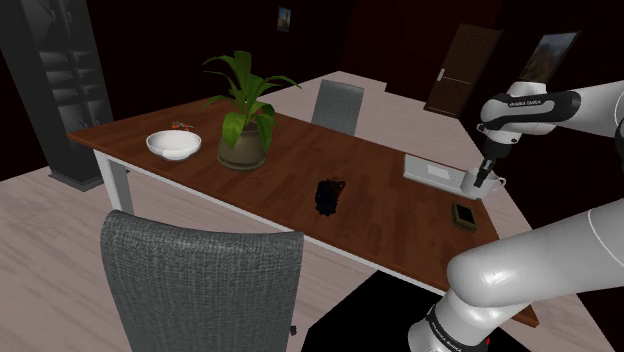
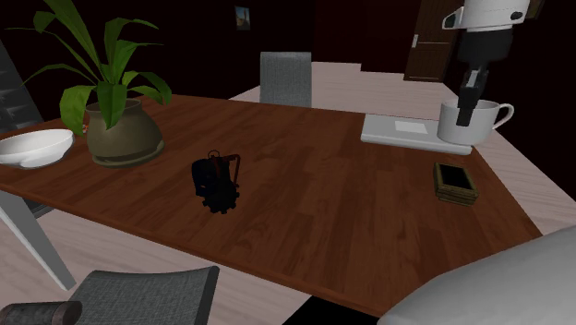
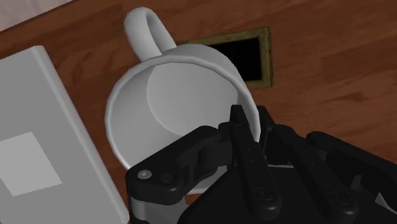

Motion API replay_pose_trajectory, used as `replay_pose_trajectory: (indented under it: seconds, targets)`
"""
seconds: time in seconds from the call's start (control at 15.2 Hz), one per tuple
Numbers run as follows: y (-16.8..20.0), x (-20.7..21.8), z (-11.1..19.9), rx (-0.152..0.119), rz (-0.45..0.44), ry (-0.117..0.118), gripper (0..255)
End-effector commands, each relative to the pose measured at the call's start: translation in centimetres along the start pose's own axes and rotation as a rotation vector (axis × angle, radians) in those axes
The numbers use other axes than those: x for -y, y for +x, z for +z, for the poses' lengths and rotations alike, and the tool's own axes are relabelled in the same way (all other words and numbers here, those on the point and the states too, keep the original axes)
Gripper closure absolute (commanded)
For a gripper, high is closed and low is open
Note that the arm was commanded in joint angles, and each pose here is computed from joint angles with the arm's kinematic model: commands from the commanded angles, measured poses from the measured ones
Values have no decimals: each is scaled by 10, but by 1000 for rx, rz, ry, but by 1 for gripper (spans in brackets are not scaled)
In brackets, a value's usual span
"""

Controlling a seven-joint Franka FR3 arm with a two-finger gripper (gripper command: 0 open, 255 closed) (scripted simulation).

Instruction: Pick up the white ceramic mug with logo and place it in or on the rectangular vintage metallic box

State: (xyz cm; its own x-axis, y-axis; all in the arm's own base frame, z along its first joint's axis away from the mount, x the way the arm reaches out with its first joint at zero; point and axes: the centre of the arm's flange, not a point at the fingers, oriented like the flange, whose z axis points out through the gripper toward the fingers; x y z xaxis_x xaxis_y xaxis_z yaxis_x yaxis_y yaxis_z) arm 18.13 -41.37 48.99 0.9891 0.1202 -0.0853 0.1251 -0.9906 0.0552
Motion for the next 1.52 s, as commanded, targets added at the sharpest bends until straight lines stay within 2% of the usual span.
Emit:
replay_pose_trajectory:
  seconds: [0.0, 0.07, 1.19, 1.45]
  targets:
    - [-27, -11, 2, 0, -2, 0, 255]
    - [-36, -15, 2, 0, -2, 0, 255]
    - [-28, -10, 92, 0, -2, 0, 255]
    - [-28, -10, 95, 0, -2, 0, 255]
